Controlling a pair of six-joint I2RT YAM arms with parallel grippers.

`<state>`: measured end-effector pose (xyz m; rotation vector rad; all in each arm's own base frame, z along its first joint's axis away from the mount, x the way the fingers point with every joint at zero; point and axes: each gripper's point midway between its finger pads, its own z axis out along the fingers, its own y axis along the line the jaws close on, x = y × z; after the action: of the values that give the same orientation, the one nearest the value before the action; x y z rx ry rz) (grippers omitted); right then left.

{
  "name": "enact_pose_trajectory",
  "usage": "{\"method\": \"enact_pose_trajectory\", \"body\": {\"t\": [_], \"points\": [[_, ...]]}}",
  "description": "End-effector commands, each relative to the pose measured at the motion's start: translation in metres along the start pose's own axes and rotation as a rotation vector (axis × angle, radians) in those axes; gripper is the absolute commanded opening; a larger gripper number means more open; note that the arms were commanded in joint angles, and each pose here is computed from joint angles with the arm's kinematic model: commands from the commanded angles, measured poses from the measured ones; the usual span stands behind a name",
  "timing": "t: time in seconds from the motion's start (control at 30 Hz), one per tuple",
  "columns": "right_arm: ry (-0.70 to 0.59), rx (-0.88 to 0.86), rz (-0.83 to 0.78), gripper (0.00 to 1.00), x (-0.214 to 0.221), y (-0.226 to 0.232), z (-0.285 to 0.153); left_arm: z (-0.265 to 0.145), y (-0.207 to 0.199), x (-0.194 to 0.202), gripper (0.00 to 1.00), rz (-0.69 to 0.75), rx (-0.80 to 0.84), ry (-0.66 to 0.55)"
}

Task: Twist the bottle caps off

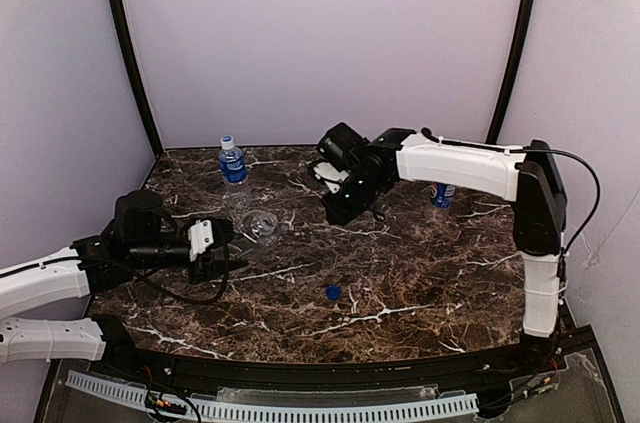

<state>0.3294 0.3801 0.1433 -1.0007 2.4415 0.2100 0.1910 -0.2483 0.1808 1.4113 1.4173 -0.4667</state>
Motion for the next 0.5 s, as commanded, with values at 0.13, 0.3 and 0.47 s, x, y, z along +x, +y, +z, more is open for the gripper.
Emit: {"method": "enact_pose_trajectory", "body": {"t": [0.13,0.3,0.47], "points": [[0.248,-0.168,0.198,0.0,0.067,0.048,0.052,-0.003,0.004,-0.006,0.05,-0.013,-0.028,-0.035],[0.298,-0.133,0.185,0.0,0.088,0.055,0.075,-0.003,0.006,-0.007,0.05,-0.012,-0.035,-0.037],[0.333,-0.082,0.166,0.01,0.103,0.053,0.088,-0.003,0.007,-0.008,0.05,-0.01,-0.038,-0.036]]}}
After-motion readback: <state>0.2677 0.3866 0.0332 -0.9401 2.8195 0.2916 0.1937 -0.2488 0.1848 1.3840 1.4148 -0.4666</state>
